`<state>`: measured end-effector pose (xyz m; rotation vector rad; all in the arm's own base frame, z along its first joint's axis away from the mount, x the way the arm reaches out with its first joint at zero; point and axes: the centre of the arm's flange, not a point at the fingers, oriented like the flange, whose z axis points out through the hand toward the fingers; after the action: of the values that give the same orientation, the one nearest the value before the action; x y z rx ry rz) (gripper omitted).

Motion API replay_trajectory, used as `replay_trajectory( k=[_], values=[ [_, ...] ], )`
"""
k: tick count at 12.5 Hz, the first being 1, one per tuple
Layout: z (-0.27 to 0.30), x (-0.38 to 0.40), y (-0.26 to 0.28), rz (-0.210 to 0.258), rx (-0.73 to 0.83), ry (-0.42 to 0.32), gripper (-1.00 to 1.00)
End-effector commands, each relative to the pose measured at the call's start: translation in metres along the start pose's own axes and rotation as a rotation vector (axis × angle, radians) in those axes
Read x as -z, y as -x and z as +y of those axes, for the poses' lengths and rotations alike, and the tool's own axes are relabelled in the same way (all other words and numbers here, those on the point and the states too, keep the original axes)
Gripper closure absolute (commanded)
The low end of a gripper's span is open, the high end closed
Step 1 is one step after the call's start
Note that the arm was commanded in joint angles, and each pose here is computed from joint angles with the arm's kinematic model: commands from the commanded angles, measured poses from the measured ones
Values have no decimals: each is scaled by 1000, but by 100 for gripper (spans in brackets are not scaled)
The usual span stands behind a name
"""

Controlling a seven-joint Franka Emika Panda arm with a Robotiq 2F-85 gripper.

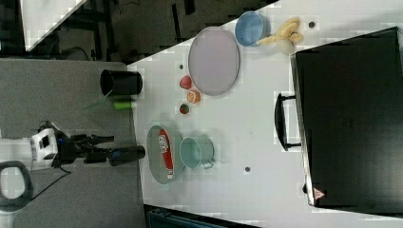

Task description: Pick ketchup from strainer and place it on the table

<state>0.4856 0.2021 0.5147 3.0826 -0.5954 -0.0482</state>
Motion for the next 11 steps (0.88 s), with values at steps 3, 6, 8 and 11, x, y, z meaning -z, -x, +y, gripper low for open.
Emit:
replay_trajectory(
  k=[3, 6, 8, 11],
  values=[
    [-90, -47, 74, 4, 117, -46, -100],
    [-121, -103, 107, -16, 205, -86, -100],
    [-129, -143, 117, -21, 235, -127, -100],
    [-132, -195, 118, 18, 269, -163, -100]
  ],
)
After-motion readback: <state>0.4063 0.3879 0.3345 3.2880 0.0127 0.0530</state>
